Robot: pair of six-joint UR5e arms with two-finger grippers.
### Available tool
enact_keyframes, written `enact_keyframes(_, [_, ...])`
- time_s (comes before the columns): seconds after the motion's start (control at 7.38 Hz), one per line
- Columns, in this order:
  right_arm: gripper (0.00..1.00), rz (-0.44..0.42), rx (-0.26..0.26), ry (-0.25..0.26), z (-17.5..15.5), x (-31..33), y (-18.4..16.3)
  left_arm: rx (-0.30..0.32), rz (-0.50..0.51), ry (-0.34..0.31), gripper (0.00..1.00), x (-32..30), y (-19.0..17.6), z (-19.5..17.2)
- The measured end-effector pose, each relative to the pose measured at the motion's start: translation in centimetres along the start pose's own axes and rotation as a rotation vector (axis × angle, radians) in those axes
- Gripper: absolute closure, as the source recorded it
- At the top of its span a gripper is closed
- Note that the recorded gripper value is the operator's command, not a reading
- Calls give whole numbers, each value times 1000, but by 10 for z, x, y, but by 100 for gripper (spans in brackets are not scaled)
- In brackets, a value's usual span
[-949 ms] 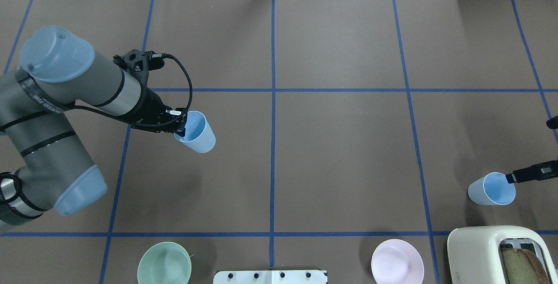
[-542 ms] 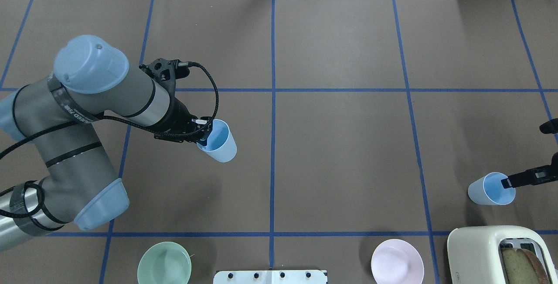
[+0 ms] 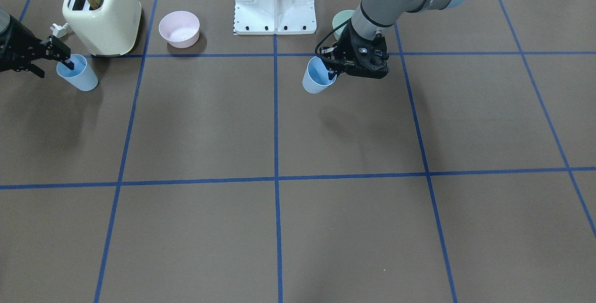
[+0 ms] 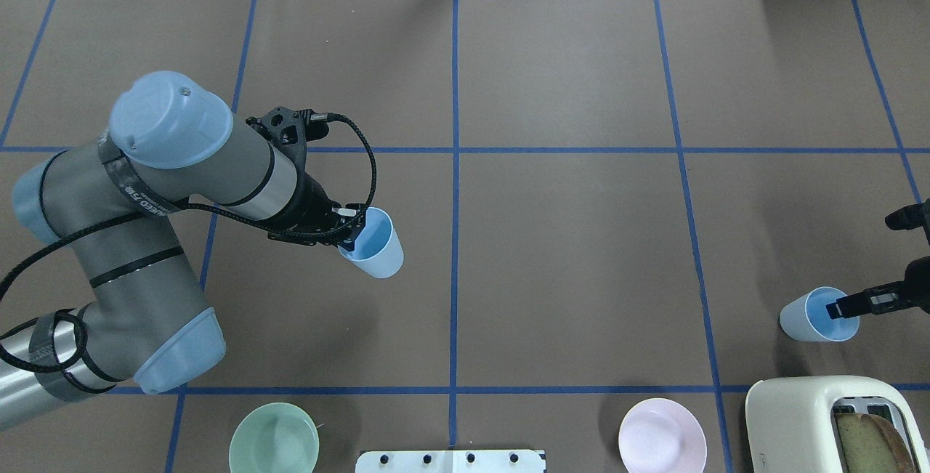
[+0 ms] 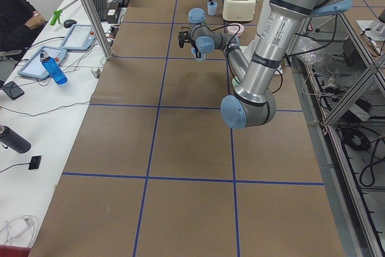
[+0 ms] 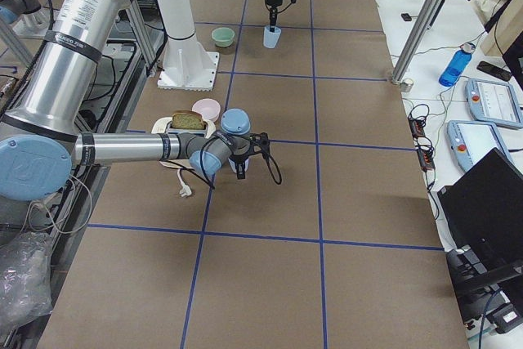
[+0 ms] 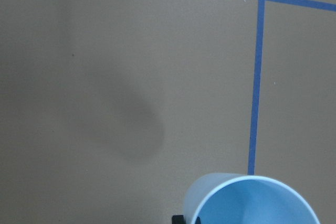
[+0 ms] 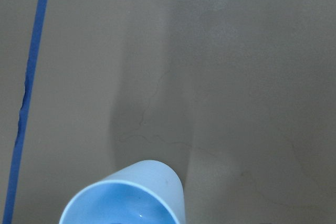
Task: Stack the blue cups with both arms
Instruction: 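Slide the held cup with the left gripper toward the table center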
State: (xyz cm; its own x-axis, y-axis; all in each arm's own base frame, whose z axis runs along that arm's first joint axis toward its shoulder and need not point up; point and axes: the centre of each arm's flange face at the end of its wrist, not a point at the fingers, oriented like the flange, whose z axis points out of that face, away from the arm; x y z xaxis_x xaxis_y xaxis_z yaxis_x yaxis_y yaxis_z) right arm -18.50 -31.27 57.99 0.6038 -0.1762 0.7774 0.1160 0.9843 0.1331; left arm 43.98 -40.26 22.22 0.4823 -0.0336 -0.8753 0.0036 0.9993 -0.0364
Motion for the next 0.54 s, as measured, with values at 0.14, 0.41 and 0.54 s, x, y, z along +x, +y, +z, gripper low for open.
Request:
enact_keyframes(0.14, [100, -1, 7, 8, 1, 0, 0, 0, -2, 0, 100, 2, 1, 2])
enact_keyframes(0.41, [100, -3, 20, 22, 1, 2, -1, 1, -12, 2, 100, 15, 5, 10])
enact_keyframes(0.54, [100, -9, 17, 20, 2, 2, -2, 1, -17, 3, 100, 22, 6, 13])
